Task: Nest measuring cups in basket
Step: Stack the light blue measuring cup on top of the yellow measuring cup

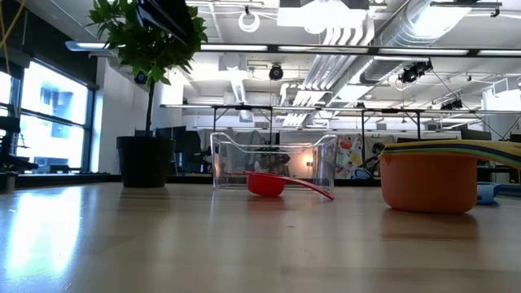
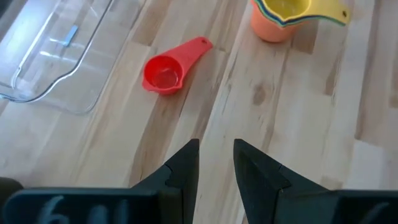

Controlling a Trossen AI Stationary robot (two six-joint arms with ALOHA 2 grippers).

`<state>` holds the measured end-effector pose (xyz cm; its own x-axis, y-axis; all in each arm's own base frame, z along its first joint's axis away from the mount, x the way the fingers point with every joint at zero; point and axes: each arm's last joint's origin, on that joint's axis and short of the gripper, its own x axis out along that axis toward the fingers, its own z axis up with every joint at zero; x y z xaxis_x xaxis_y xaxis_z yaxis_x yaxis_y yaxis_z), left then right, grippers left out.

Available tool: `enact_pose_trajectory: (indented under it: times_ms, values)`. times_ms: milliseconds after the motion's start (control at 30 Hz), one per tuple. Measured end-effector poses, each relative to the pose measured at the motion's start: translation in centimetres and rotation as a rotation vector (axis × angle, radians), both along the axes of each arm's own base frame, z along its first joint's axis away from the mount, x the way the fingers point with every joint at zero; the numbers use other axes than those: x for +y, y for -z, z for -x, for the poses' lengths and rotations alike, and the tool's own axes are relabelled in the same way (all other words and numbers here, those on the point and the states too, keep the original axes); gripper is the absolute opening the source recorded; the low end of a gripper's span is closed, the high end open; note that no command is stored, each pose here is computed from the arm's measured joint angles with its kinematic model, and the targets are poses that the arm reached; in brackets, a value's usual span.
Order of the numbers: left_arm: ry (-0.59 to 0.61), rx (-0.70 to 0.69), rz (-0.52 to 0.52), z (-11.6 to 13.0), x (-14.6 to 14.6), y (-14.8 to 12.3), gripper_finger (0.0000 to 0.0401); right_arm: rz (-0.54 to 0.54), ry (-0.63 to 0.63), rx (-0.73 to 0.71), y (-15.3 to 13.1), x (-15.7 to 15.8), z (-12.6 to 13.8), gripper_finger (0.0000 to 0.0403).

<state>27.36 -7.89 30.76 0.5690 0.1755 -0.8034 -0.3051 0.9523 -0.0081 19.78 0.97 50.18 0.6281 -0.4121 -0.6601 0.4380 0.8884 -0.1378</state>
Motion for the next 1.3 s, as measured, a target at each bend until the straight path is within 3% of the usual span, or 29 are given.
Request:
enact_pose_trajectory:
  times_ms: [400, 633, 933, 1167, 1300]
  values:
    - [0.112, 0.049, -0.114, -0.9, 1.2, 0.5, 0.009, 0.022, 0.067, 0.006, 0.0, -1.4, 0.0, 0.0073]
    - [0.209, 0.102, -0.242, -1.3, 3.9, 0.4, 0.009, -0.035, 0.194, -0.041, 0.0, -2.5, 0.1, 0.0073]
    - [0.348, 0.141, -0.277, -1.2, 7.3, 0.0, 0.009, -0.11, 0.351, -0.106, 0.0, -3.9, 0.2, 0.0073]
    - [0.472, 0.166, -0.361, -1.3, 10.0, -0.1, 0.009, -0.094, 0.443, -0.14, -0.1, -4.5, 0.4, 0.0073]
    - [0.514, 0.11, -0.368, -1.6, 11.3, -0.4, 0.009, -0.095, 0.486, -0.165, -0.1, -4.6, 0.4, 0.0073]
